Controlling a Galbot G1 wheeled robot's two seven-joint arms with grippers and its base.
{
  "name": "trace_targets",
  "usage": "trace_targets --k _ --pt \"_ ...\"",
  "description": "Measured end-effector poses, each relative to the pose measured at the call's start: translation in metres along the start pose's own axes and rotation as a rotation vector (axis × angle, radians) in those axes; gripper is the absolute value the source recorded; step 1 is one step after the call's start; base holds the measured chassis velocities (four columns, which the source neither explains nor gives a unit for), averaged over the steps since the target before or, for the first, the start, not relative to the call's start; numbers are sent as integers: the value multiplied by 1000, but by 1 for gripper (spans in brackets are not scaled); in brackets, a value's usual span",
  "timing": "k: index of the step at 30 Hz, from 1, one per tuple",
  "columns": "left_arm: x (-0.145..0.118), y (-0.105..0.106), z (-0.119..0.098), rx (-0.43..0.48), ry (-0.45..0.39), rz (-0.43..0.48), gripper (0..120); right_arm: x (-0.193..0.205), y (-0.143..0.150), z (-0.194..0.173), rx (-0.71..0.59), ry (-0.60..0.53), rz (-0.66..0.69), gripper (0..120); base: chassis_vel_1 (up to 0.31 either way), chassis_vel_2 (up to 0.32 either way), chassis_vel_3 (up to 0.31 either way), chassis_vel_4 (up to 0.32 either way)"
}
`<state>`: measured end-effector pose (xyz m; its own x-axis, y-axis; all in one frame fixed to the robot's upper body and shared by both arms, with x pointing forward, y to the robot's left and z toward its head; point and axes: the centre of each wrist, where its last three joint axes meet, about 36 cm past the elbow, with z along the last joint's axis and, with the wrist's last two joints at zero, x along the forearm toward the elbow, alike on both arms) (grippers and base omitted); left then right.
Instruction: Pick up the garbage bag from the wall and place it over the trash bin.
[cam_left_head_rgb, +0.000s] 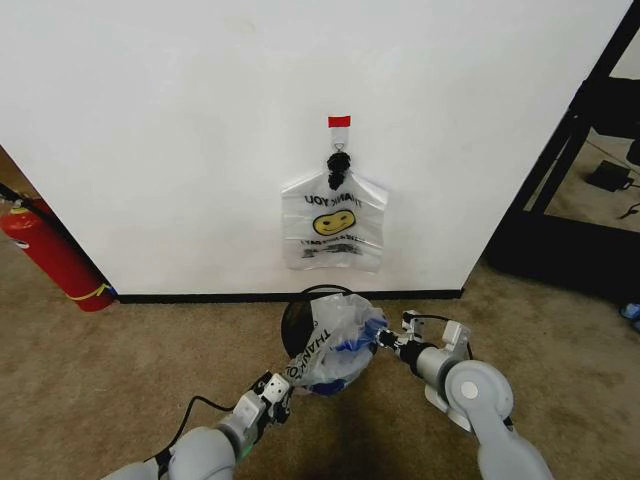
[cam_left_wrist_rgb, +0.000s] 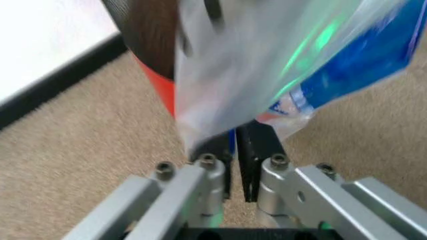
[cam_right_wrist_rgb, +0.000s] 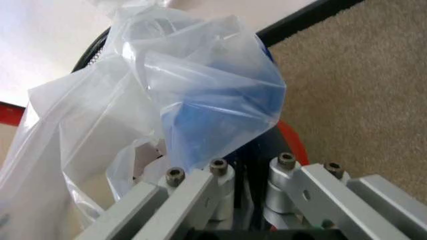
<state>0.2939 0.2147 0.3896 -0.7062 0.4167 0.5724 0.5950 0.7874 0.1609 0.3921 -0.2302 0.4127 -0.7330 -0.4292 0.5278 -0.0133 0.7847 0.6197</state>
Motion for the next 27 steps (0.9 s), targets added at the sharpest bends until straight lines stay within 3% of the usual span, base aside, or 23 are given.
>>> trace_targets --k 7,9,15,18,22,27 --pt "42 8 -30 -49 -38 7 33 -10 -2 4 -8 7 9 0 0 0 0 0" --pt "68 4 -46 -69 -61 36 43 -15 -4 5 -8 11 16 0 0 0 0 0" --pt "93 3 -78 -116 -139 41 63 -17 -6 5 -8 11 22 0 0 0 0 0" --pt "94 7 -94 -137 -192 20 71 -17 -5 6 -8 9 23 0 0 0 0 0" --pt "77 16 -121 -262 -295 36 90 -20 2 12 -7 14 15 0 0 0 0 0" --pt "42 15 -126 -381 -259 91 100 -22 4 14 -14 11 17 0 0 0 0 0"
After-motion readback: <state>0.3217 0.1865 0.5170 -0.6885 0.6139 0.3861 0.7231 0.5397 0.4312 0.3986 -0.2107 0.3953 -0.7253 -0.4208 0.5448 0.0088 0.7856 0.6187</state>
